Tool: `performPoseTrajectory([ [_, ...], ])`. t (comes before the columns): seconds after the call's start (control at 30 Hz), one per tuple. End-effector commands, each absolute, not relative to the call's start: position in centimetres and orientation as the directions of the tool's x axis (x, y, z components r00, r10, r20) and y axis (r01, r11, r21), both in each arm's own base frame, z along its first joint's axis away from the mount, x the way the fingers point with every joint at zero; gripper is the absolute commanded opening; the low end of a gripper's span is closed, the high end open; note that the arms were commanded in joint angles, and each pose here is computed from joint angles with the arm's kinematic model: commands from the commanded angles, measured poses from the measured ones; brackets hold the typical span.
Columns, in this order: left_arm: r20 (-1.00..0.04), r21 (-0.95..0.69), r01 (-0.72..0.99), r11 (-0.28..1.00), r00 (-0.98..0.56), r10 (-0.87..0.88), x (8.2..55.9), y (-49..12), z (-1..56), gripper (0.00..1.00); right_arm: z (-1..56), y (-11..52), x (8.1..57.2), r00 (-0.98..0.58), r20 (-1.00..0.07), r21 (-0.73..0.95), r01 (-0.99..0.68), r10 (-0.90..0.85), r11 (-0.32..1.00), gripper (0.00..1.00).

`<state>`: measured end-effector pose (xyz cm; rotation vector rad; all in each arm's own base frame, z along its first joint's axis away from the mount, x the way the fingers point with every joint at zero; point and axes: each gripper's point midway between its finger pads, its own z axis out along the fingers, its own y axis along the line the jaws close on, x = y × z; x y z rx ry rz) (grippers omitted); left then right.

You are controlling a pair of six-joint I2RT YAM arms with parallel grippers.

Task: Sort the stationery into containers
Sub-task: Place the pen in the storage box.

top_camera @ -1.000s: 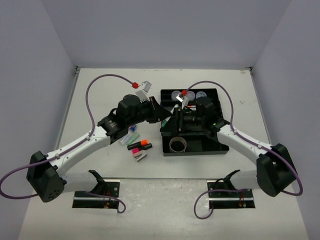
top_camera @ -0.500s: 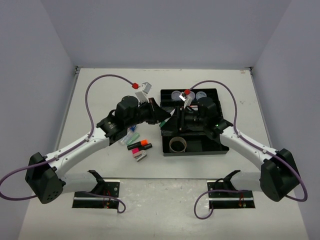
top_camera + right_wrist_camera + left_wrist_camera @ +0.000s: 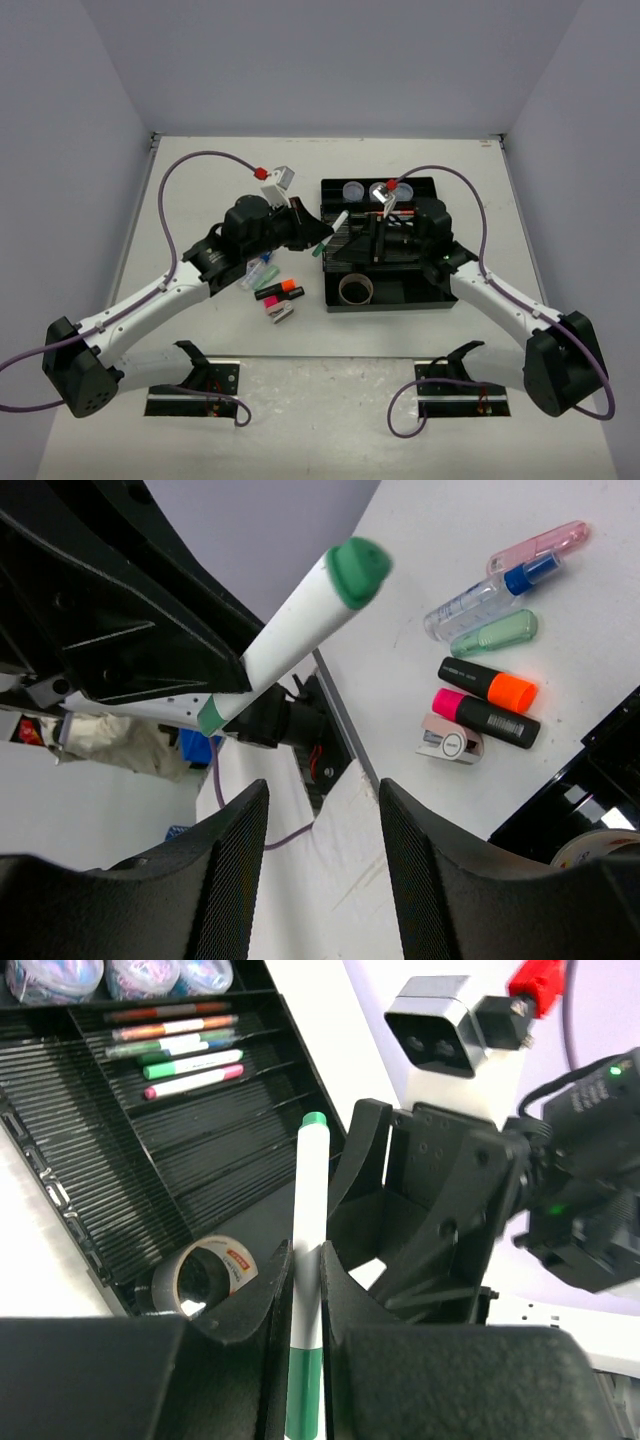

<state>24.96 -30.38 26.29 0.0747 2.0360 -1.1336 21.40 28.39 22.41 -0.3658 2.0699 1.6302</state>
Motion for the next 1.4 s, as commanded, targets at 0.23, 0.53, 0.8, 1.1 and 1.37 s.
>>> performPoseTrajectory([
  [0.23, -0.677, -0.722, 0.49, 0.488, -0.645, -0.354, 23.6, -30.6, 28.6, 0.0, 28.6, 27.2, 21.7, -0.822, -0.542, 0.84, -0.534, 0.172, 0.093, 0.48],
  [0.53, -0.67, -0.738, 0.514, 0.438, -0.641, -0.375, 23.0, -30.8, 28.8, 0.0, 30.3, 27.6, 23.8, -0.837, -0.488, 0.871, -0.485, 0.247, 0.076, 0.47],
  [0.8, -0.662, -0.747, 0.52, 0.415, -0.641, -0.388, 22.9, -30.8, 29.0, 0.0, 30.5, 27.8, 24.8, -0.845, -0.458, 0.887, -0.454, 0.277, 0.082, 0.43],
  [1.1, -0.655, -0.754, 0.529, 0.388, -0.65, -0.385, 22.7, -31.3, 29.1, 0.0, 29.9, 27.6, 25.5, -0.837, -0.459, 0.888, -0.441, 0.298, 0.13, 0.32],
  [1.37, -0.65, -0.759, 0.541, 0.362, -0.657, -0.382, 22.6, -31.7, 29.5, 0.0, 30.3, 27.7, 25.9, -0.833, -0.462, 0.886, -0.444, 0.304, 0.132, 0.28],
])
